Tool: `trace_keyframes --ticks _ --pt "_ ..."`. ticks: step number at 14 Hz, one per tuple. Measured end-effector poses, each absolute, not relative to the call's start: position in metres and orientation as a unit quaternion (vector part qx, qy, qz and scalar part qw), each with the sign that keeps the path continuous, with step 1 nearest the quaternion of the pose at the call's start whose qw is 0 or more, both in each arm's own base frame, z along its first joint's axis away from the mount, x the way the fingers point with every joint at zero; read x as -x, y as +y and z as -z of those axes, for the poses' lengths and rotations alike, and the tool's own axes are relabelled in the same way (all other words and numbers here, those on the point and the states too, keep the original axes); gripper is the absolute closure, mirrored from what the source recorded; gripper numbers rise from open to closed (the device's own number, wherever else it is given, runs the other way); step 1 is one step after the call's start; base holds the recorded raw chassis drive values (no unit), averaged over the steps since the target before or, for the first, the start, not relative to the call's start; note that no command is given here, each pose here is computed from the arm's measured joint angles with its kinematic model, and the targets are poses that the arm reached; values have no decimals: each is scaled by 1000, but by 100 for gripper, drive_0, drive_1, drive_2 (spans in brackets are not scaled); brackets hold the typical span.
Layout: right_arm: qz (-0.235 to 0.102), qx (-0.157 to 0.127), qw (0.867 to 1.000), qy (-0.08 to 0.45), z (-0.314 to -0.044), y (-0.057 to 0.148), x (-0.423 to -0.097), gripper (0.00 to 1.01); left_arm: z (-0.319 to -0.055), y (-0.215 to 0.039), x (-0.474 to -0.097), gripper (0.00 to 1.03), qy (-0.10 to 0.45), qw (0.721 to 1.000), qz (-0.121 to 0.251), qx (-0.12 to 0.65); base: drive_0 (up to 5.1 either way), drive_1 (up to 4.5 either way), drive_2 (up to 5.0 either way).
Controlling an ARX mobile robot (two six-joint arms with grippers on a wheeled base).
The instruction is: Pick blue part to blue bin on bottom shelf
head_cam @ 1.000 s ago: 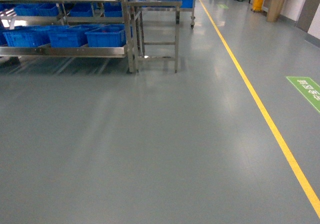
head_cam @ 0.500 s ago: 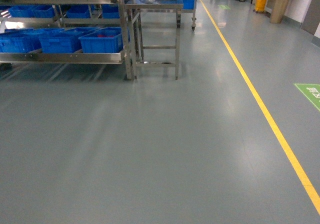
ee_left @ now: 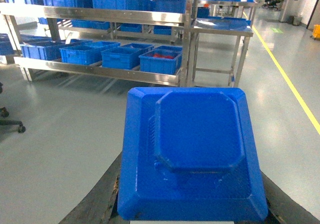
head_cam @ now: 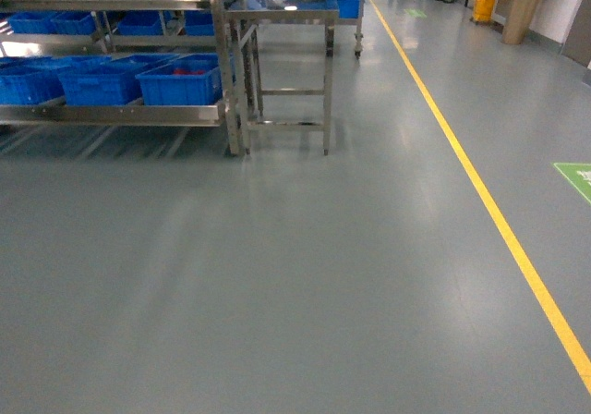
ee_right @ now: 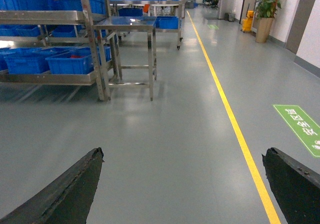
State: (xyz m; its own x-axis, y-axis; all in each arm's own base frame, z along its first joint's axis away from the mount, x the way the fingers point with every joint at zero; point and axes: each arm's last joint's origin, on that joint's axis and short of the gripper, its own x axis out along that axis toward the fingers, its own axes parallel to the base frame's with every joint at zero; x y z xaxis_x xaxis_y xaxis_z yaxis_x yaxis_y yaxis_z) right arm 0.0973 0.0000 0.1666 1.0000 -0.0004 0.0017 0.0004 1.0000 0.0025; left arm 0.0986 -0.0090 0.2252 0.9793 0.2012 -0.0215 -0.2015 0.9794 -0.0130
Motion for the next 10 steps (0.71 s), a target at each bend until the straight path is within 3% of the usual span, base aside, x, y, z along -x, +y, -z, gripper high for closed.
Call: trace_keyframes --ticks 10 --pt "0 -1 1000 0 -166 0 -97 3 -225 -9 -99 60 9 995 -101 8 0 412 -413"
